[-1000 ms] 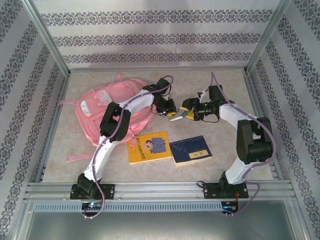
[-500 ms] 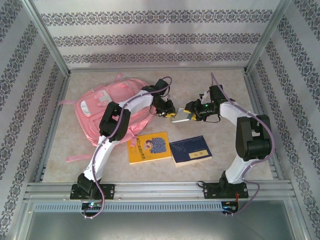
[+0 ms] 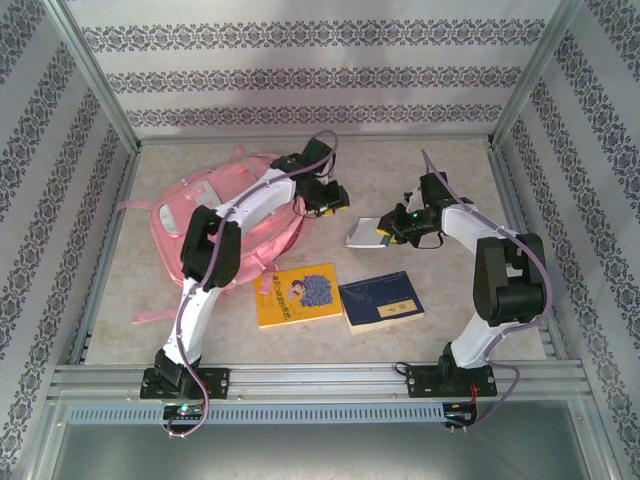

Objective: Pack the student bag

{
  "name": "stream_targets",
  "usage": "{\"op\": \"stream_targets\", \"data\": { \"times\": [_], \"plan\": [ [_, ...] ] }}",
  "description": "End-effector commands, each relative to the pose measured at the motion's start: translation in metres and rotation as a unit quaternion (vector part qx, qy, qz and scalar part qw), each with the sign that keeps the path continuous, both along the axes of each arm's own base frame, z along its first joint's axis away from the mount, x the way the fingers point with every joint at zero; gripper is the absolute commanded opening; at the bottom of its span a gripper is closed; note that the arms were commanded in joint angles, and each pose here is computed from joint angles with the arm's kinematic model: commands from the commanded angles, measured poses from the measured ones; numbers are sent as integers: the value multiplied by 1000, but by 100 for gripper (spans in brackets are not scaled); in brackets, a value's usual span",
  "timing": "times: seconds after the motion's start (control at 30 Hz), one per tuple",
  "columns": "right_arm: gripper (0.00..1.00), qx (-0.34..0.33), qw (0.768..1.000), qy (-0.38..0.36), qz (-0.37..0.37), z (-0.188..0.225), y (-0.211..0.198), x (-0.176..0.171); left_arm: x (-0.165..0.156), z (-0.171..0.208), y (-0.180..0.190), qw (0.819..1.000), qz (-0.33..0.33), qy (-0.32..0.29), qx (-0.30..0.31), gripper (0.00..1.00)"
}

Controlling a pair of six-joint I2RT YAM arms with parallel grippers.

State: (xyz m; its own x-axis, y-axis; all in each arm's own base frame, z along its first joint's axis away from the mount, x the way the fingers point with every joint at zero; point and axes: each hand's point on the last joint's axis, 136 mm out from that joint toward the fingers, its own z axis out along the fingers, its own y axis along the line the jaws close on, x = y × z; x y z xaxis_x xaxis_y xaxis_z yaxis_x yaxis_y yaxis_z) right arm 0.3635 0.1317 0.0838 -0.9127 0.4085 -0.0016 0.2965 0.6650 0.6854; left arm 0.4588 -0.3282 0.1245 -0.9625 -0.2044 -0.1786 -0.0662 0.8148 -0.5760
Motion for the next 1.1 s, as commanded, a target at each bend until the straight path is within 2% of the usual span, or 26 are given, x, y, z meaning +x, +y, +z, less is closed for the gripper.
{"op": "stream_targets", "data": {
  "times": [0.0,0.1,0.23,0.3,0.43,0.53,0.63,0.77,0.9,1.07],
  "plan": [
    [0,-58,998,22,8,-16,-12,-20,17,67,41,995,68,-74,6,38],
    [0,-59,998,21,16,-18,-12,-25,19,93,58,990,97,-104,-4,38],
    [0,-48,998,13,27,-16,-7,-26,14,109,53,990,86,-104,-38,43],
    [0,-53,998,14,25,-17,-8,-27,11,110,63,990,97,-99,-15,46],
    [0,-64,997,50,12,-23,-12,-32,4,99,121,978,189,-69,54,54],
    [0,-61,997,54,16,-23,-8,-34,7,89,154,967,247,-57,30,56],
    [0,-59,997,50,17,-21,-4,-35,16,78,181,958,283,-51,12,56],
    [0,-54,997,53,24,-21,1,-38,32,65,203,954,296,-51,10,55],
    [0,-55,996,58,32,-24,3,-43,52,53,213,953,300,-51,-8,53],
    [0,-59,995,68,40,-30,3,-50,77,46,212,952,296,-57,-47,46]
  ]
}}
